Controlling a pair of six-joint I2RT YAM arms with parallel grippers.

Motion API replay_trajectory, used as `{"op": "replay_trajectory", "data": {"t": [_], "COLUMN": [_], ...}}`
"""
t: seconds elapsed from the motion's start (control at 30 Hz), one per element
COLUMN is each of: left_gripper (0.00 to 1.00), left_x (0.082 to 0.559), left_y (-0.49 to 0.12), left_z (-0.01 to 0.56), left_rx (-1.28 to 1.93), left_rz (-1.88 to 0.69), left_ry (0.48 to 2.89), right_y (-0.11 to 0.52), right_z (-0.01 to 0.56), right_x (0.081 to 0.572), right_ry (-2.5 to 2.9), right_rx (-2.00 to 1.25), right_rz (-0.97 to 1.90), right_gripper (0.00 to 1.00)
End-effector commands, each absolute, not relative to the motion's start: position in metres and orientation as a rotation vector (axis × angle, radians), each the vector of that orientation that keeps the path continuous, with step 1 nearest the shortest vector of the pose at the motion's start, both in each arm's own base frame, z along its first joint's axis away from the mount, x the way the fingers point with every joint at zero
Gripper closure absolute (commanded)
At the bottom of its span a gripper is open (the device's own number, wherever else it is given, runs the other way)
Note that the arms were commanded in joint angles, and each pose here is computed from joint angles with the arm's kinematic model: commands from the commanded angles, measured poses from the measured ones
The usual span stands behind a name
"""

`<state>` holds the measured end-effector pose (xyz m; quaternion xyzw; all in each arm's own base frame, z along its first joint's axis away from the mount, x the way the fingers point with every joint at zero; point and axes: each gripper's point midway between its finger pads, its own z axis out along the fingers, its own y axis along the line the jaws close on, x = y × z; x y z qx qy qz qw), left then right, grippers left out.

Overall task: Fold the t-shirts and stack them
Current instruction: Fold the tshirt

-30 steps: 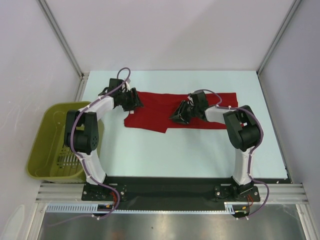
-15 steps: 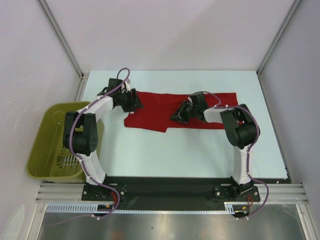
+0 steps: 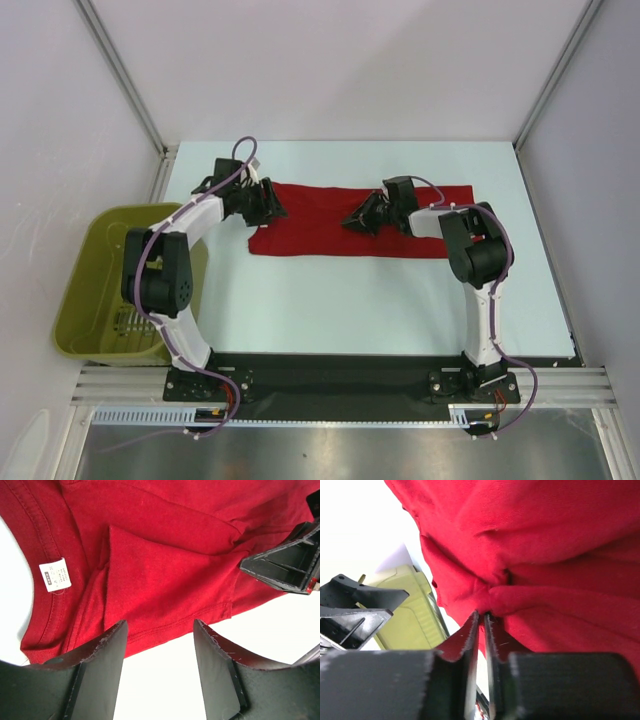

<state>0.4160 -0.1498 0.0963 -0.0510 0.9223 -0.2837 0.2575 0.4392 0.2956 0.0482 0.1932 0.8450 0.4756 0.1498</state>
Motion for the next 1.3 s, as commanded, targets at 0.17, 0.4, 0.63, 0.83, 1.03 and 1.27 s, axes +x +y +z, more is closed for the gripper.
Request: {"op": "replay_trajectory", "data": {"t": [0.17, 0.4, 0.63, 0.83, 1.03, 1.27], "left_gripper": [0.41, 0.4, 0.42, 0.45, 0.48, 0.38], "left_x": [0.425, 0.408, 0.424, 0.442, 0.45, 0.466], "left_y": [-0.144, -0.139, -0.145, -0.157, -0.155, -0.157], "left_z": [0.082, 0.054, 0.053, 0.056, 0.067, 0.06], "left_rx": [-0.123, -0.135, -0.155, -0.224, -0.266, -0.232], "left_rz": [-0.727, -0.698, -0.744, -0.842, -0.817, -0.809], "left_ry": [2.578, 2.661, 2.609, 2.562, 2.493, 2.535], "right_y": [0.303, 0.305, 0.309, 0.299, 0.287, 0.287], "right_z": [0.073, 0.073, 0.06, 0.046, 0.034, 0.039], "right_x": [0.441, 0.43, 0.437, 0.446, 0.441, 0.444], "right_ry": [2.406, 2.472, 2.484, 2.535, 2.597, 2.576], "right_rx": [0.422, 0.316, 0.299, 0.296, 0.313, 0.309], "right_rz": [1.391, 1.372, 1.366, 1.293, 1.245, 1.271], "right_gripper": [0.64, 0.59, 0.64, 0.87, 0.88, 0.83]}}
